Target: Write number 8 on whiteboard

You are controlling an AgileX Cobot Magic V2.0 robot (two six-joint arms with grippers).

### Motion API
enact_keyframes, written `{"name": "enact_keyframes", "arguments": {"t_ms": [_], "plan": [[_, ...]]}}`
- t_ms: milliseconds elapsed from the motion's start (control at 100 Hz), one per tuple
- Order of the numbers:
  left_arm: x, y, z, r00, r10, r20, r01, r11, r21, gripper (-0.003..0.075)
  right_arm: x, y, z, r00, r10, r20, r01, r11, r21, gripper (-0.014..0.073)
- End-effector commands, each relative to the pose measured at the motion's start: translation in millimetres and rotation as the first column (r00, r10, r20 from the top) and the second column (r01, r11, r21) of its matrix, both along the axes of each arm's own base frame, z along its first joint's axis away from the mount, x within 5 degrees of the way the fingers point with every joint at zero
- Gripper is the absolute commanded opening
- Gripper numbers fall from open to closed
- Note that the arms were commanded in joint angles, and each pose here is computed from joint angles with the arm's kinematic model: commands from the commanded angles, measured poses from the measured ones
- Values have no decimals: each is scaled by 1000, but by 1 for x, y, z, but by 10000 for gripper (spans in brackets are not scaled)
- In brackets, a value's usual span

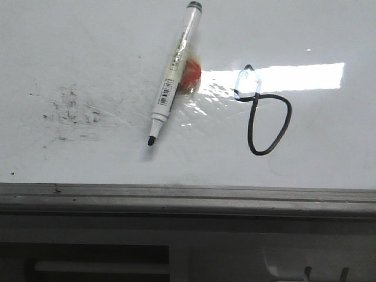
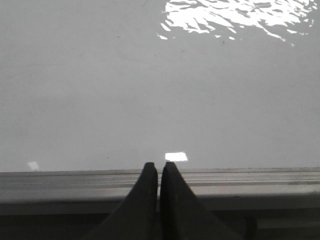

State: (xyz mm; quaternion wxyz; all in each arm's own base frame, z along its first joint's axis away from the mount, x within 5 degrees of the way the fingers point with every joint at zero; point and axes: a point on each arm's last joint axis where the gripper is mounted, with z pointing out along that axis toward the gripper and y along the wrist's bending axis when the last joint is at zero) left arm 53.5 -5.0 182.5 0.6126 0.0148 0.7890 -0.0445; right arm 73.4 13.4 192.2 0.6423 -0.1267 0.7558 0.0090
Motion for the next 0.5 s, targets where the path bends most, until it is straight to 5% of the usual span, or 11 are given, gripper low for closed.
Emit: {"name": "enact_keyframes", "arguments": {"t_ms": [0,490], "plan": [[0,0,-5,999,4,46,-3,1000,-21,-20,-1,-2,0,999,-24,40,25,1000,-10,-63],[0,0,-5,999,4,46,-3,1000,-24,-20,-20,-12,-12,995,-105,-3,104,988,-111,-63]]}}
